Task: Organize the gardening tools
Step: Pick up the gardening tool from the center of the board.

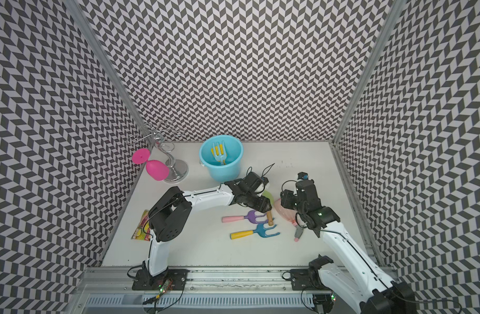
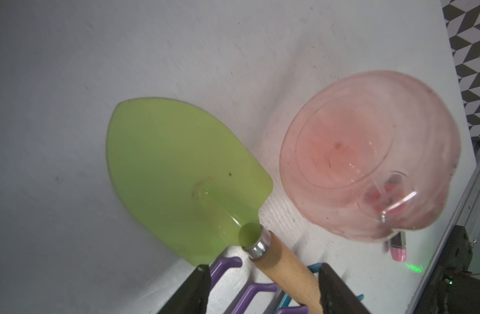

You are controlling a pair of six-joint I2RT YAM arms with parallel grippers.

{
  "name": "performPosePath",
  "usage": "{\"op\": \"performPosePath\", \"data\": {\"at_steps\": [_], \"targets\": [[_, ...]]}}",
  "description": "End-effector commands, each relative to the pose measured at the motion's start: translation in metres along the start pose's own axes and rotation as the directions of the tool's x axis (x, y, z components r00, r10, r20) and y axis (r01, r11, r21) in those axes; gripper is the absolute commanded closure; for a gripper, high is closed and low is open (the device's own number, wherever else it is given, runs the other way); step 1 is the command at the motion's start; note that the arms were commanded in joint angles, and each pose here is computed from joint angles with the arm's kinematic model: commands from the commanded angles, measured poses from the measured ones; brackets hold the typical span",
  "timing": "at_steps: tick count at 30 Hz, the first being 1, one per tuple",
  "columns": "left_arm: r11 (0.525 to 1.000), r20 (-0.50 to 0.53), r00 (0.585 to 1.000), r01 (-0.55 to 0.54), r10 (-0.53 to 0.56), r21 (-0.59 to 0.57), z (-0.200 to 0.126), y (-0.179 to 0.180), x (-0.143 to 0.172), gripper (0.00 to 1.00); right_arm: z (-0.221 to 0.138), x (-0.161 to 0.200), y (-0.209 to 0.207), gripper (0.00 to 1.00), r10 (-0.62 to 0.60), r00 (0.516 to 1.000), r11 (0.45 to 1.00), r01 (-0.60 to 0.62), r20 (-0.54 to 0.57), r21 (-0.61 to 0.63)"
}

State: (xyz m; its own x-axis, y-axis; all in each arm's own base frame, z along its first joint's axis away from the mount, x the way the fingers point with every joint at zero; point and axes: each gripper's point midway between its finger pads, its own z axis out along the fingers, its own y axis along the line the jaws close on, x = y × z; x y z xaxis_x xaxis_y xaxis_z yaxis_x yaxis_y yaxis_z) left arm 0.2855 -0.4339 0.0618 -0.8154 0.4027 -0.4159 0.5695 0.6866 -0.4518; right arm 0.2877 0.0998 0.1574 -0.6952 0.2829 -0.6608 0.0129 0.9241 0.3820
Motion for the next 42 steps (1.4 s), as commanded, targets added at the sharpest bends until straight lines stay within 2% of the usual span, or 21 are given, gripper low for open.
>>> {"op": "performPosePath", "data": {"at_steps": [1, 6, 11, 19, 25, 31, 36, 42], "targets": [[1.0, -0.008, 1.0, -0.004, 0.004, 0.031, 0.003, -0.006, -0.009, 0.34, -0.002, -0.005, 0.0, 0.48, -0.005, 1.0, 1.0, 0.005, 0.029, -0.009], [1.0, -0.032, 0.999, 0.011, -0.011, 0.021, 0.01, -0.004, -0.011, 0.35, -0.002, -0.006, -0.002, 0.48, -0.004, 1.0, 1.0, 0.004, 0.028, -0.005], [0.999, -0.023, 1.0, 0.021, -0.022, -0.027, 0.0, 0.004, -0.006, 0.36, -0.002, -0.004, -0.002, 0.48, -0.004, 1.0, 1.0, 0.004, 0.027, -0.008], [0.999, -0.059, 0.998, 0.033, -0.035, -0.022, 0.003, 0.011, 0.012, 0.36, 0.001, -0.006, -0.001, 0.48, -0.01, 1.0, 1.0, 0.01, 0.023, -0.011], [1.0, -0.034, 0.999, 0.019, -0.018, 0.014, 0.005, 0.003, -0.001, 0.34, 0.003, -0.004, -0.001, 0.48, -0.011, 1.0, 1.0, 0.011, 0.01, -0.01], [0.999, -0.065, 0.998, 0.016, -0.013, 0.05, 0.021, -0.002, -0.007, 0.34, 0.001, -0.005, -0.003, 0.48, -0.008, 1.0, 1.0, 0.008, 0.022, -0.001], [0.999, -0.075, 0.997, 0.025, -0.022, 0.047, 0.028, 0.001, -0.01, 0.35, 0.001, -0.005, -0.005, 0.48, -0.004, 1.0, 1.0, 0.004, 0.03, 0.006], [0.999, -0.082, 0.996, 0.032, -0.031, 0.007, 0.026, 0.009, -0.008, 0.4, 0.002, -0.006, -0.007, 0.48, -0.002, 1.0, 1.0, 0.002, 0.031, 0.012]]}}
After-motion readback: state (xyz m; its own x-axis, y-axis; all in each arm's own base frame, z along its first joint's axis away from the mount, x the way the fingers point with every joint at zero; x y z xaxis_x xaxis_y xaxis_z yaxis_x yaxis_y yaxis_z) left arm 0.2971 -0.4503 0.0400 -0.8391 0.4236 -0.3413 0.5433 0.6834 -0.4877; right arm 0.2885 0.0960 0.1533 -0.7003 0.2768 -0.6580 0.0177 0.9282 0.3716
